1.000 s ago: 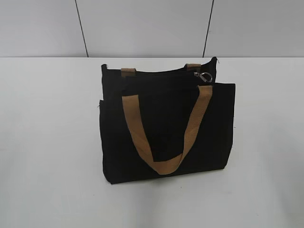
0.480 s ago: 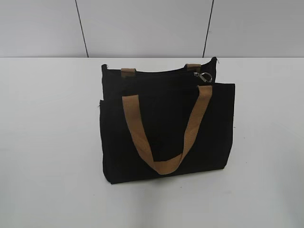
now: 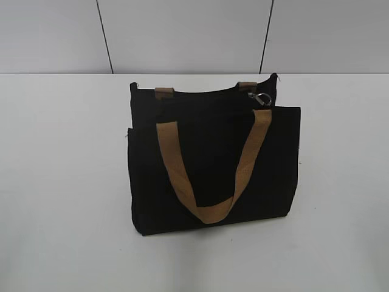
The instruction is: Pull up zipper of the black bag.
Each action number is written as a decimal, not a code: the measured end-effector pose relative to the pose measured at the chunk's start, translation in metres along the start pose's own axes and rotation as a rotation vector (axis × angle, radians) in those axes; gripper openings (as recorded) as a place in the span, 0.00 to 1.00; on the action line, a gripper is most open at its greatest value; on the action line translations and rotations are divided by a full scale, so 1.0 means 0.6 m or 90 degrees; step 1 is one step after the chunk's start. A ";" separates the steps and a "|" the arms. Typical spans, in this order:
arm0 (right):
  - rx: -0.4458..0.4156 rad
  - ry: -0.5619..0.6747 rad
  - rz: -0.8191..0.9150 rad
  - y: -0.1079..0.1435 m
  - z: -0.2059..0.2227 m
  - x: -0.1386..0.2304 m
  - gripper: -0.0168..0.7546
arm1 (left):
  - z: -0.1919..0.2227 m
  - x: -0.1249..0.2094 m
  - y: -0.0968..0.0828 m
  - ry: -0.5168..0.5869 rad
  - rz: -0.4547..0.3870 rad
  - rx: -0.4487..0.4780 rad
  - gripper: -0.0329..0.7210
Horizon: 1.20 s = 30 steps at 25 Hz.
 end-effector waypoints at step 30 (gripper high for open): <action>-0.006 -0.085 -0.010 0.002 -0.029 0.025 0.60 | 0.001 0.006 0.011 0.004 -0.096 -0.138 0.58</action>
Point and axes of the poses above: a point on each arm's last joint axis where the gripper is mounted, z pointing out along that axis toward the gripper, y along the wrist's bending axis when the last joint is at zero, x = y × z, the point moved 1 cm from there along z, pointing out along that axis toward the gripper, and after that the axes turned 14 degrees about z, right-handed, at the moved point
